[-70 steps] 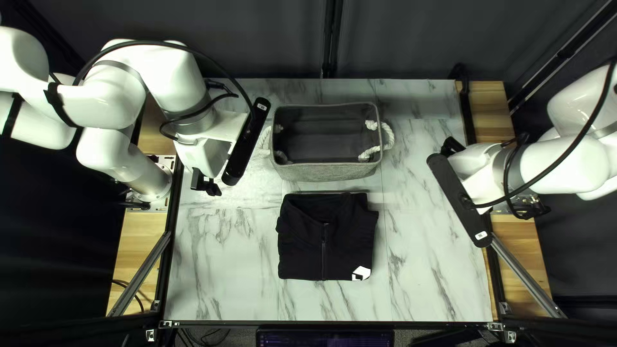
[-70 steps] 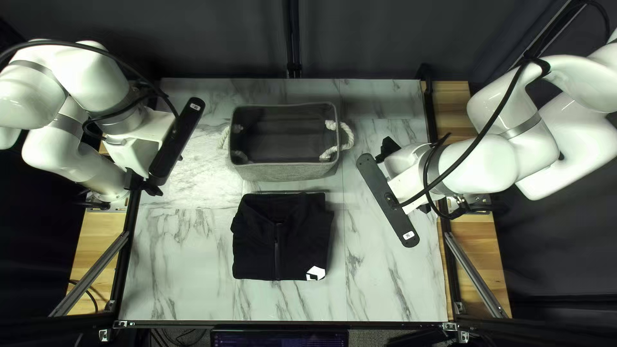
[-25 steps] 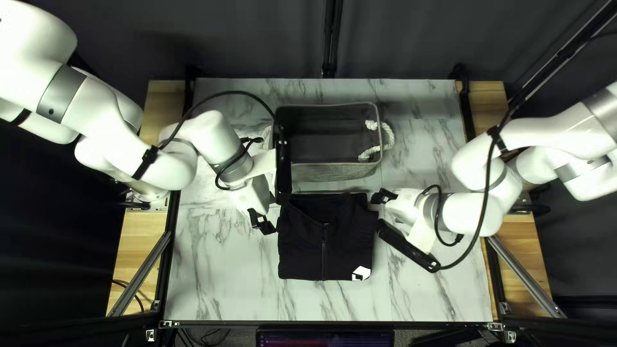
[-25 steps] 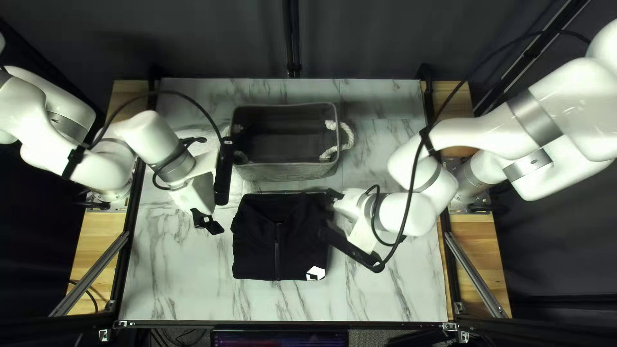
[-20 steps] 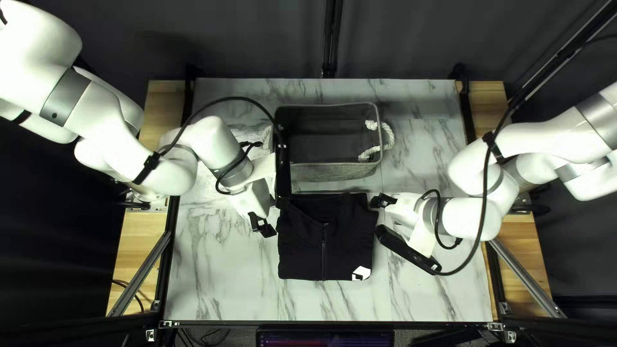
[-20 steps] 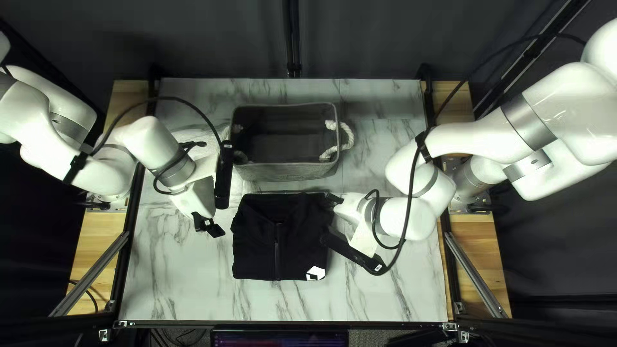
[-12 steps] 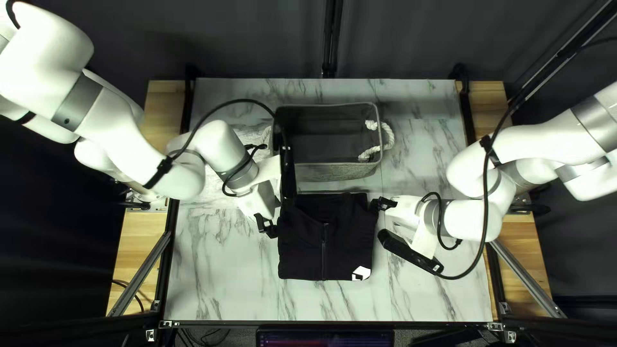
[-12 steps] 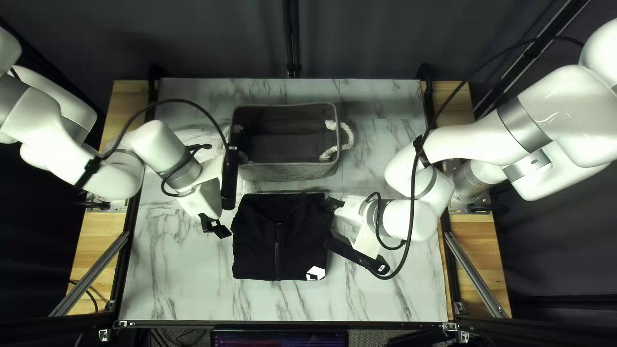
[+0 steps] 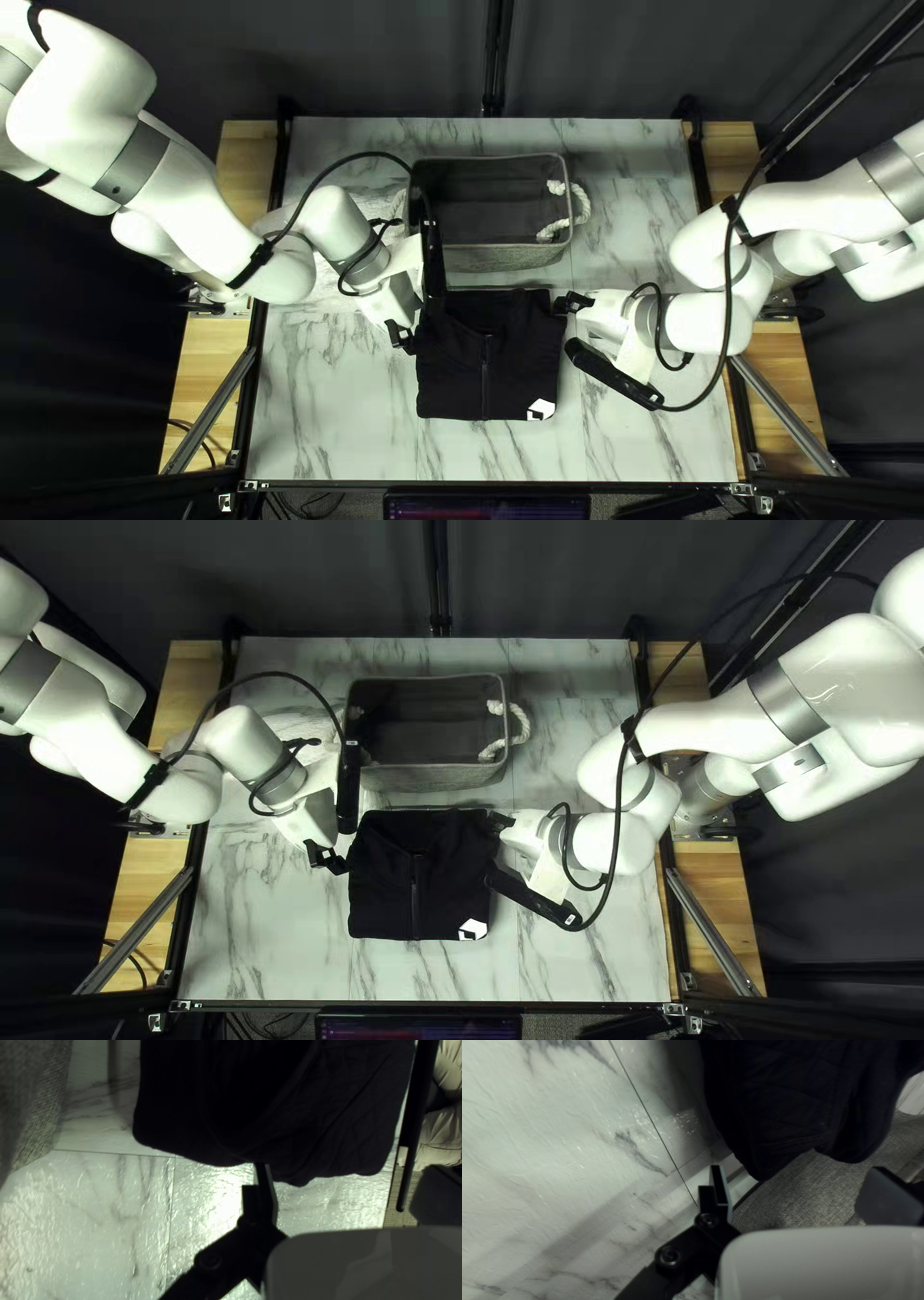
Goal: Pick up a folded sweatshirt and place it into a fabric basket
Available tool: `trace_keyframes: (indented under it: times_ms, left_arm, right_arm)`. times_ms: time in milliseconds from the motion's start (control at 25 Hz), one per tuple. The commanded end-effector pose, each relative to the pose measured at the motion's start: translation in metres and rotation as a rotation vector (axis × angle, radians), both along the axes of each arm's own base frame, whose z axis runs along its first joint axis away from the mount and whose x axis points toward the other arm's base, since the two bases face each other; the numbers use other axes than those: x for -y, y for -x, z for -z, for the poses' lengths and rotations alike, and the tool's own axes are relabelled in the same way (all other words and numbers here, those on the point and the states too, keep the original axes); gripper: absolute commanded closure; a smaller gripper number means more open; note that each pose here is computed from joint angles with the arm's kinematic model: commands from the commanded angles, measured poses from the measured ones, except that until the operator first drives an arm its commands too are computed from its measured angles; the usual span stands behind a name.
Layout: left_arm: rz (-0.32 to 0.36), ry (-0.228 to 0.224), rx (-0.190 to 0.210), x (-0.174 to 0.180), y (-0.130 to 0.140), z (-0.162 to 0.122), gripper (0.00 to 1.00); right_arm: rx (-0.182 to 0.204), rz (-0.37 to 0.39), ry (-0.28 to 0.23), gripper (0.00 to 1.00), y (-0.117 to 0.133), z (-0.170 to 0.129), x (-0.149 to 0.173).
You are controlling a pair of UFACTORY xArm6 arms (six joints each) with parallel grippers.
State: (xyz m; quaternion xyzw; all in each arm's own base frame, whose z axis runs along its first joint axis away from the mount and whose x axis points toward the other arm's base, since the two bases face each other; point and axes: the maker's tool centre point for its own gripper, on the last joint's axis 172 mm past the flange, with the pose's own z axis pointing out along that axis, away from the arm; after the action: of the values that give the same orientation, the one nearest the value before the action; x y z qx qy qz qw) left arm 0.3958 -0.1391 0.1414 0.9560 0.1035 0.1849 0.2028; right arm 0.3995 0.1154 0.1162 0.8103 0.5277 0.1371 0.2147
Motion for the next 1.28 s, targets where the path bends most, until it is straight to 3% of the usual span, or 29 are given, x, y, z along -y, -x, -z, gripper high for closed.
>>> trace_keyframes:
  times_ms: [40,120,280,480,640,1040,1280]
  left_arm:
    - [0.005,-0.061,0.032,0.0,0.011,-0.008,0.0]
    - [0.017,-0.088,0.037,0.0,0.015,-0.008,0.0]
    - [0.062,-0.128,0.053,0.001,0.017,-0.008,0.0]
    - [0.089,-0.149,0.052,0.002,0.013,-0.008,0.0]
    - [0.09,-0.156,0.053,0.002,0.017,-0.012,0.0]
    - [0.096,-0.18,0.057,0.002,0.026,-0.014,0.0]
    - [0.063,-0.138,0.052,-0.001,0.03,-0.011,0.0]
  right_arm:
    - [-0.006,0.032,-0.14,0.0,-0.002,0.004,0.007]
    - [-0.002,0.044,-0.194,0.0,-0.002,0.004,0.011]
    - [0.014,0.095,-0.349,0.0,-0.004,-0.002,0.014]
    - [0.015,0.131,-0.395,0.0,-0.005,-0.005,0.014]
    - [-0.015,0.167,-0.431,0.0,-0.007,-0.021,0.01]
    - [-0.07,0.242,-0.366,0.0,-0.009,-0.034,0.001]
    - [-0.053,0.102,-0.195,0.0,-0.009,-0.024,-0.008]
